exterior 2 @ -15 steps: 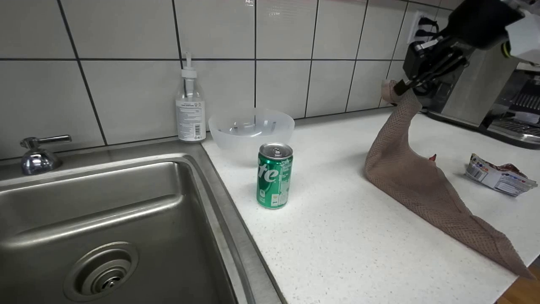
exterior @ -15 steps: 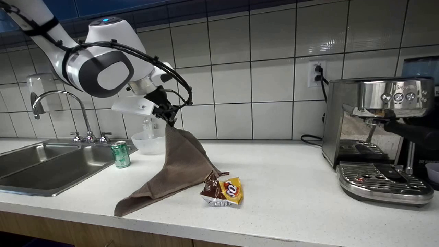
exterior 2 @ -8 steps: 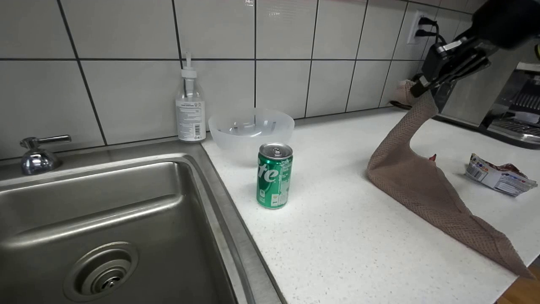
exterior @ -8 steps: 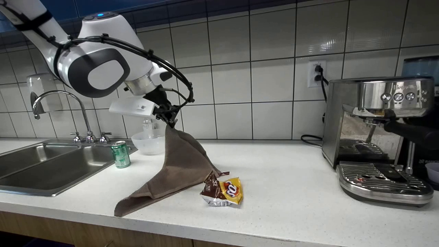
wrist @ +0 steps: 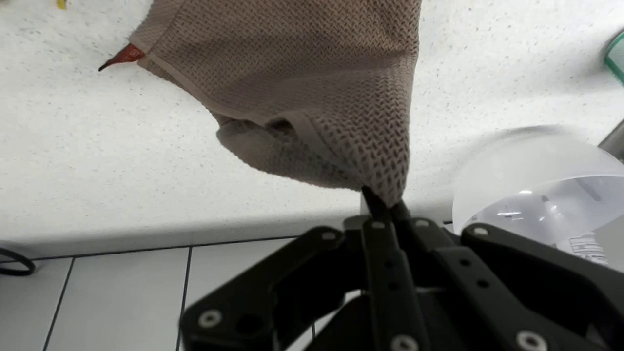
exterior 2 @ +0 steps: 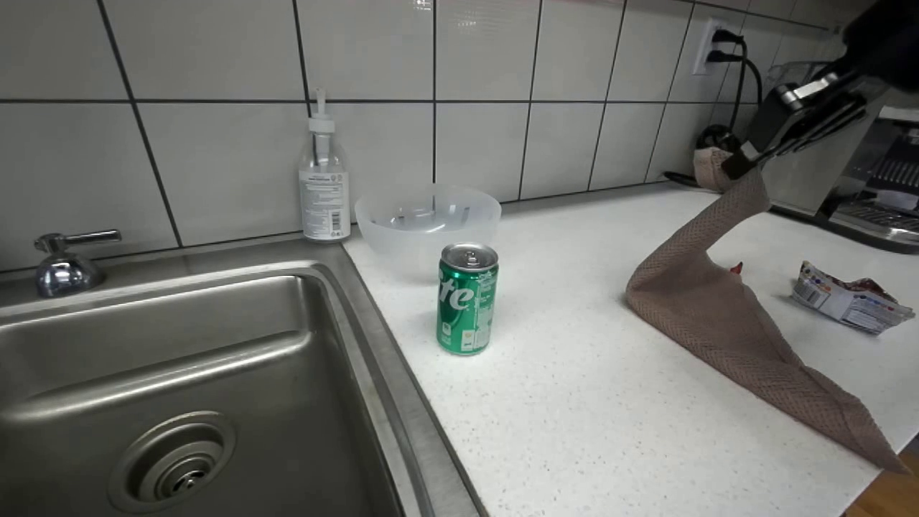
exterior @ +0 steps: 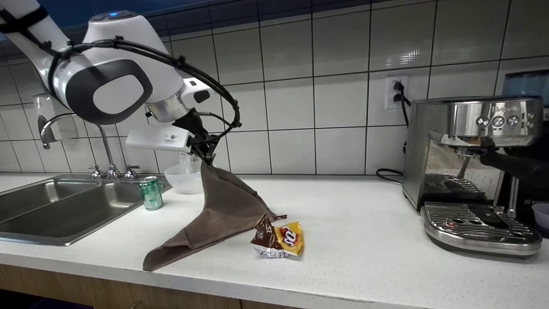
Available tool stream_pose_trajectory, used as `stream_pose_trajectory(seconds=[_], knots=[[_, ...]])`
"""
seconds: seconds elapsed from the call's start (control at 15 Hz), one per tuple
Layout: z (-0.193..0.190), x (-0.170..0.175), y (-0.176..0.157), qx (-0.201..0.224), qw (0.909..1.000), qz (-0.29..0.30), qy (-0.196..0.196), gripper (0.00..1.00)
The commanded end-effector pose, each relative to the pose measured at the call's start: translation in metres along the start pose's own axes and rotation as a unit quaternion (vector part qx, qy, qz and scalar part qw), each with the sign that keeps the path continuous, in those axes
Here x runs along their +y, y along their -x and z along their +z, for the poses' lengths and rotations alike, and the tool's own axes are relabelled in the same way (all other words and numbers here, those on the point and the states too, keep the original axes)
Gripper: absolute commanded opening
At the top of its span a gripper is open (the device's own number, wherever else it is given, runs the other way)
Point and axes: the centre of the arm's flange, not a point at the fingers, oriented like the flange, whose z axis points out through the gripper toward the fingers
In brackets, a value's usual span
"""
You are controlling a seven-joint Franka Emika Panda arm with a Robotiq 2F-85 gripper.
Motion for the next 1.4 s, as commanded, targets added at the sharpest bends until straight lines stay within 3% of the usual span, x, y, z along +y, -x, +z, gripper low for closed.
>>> stream_pose_trajectory(seconds=[0.0,1.33], knots=[[-0.016,0.005,0.020,-0.005,0.9995,-0.027,-0.016,0.01],[-0.016,-0.009,0.044,-0.045,0.9864,-0.145,-0.063,0.01]])
